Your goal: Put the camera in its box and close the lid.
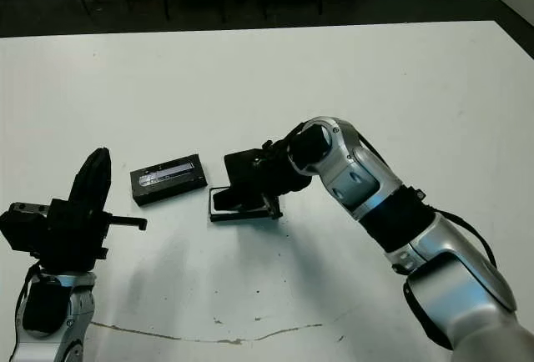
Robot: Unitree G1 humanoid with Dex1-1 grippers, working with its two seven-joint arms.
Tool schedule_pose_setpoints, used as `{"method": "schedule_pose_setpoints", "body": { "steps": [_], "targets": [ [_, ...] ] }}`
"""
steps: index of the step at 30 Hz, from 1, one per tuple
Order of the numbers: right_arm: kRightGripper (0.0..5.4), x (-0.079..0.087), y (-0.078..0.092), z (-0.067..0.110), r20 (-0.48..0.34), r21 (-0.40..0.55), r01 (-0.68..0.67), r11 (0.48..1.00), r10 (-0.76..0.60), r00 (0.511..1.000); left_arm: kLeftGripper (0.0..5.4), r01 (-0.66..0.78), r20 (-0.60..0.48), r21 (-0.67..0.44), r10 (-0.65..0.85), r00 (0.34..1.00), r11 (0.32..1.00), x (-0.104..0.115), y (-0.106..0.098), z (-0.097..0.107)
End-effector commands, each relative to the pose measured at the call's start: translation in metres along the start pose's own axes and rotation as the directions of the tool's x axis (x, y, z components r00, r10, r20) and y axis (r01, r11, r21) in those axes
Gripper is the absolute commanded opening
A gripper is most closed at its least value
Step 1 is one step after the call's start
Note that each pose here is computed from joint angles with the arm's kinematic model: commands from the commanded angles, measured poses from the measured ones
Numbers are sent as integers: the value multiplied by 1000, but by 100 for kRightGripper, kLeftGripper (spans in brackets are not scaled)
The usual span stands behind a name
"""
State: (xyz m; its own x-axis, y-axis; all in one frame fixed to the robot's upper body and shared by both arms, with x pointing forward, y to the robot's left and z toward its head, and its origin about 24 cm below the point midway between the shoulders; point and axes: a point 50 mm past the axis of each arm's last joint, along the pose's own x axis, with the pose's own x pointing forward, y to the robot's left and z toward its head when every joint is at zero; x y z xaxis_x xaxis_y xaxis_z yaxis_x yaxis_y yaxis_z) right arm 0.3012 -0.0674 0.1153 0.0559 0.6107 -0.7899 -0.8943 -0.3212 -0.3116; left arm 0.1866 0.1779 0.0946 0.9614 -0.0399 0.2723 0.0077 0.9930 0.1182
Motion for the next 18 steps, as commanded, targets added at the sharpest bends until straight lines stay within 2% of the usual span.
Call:
{"method": "schedule_pose_setpoints", "body": {
  "steps": [1, 8, 12, 16, 18],
  "targets": [
    [93, 19, 19, -21, -49, 85, -50, 995, 54, 997, 0, -12, -84, 5, 13, 996, 1000, -13, 2, -10],
    [93, 26, 20, -19, -29, 78, -90, 993, 93, 995, 0, -11, -84, 4, 11, 996, 1000, -13, 2, -10],
    [93, 24, 20, -19, 37, 47, -115, 992, 114, 993, 0, -12, -88, 7, 13, 996, 1000, -14, 3, -11],
    [148, 18, 17, -25, 128, 28, -139, 990, 134, 983, 0, -12, -83, 8, 13, 996, 1000, -14, 4, -11],
    [182, 15, 15, -27, 131, 19, -152, 988, 148, 980, 0, -13, -81, -1, 13, 997, 1000, -14, 4, -12]
  ]
}}
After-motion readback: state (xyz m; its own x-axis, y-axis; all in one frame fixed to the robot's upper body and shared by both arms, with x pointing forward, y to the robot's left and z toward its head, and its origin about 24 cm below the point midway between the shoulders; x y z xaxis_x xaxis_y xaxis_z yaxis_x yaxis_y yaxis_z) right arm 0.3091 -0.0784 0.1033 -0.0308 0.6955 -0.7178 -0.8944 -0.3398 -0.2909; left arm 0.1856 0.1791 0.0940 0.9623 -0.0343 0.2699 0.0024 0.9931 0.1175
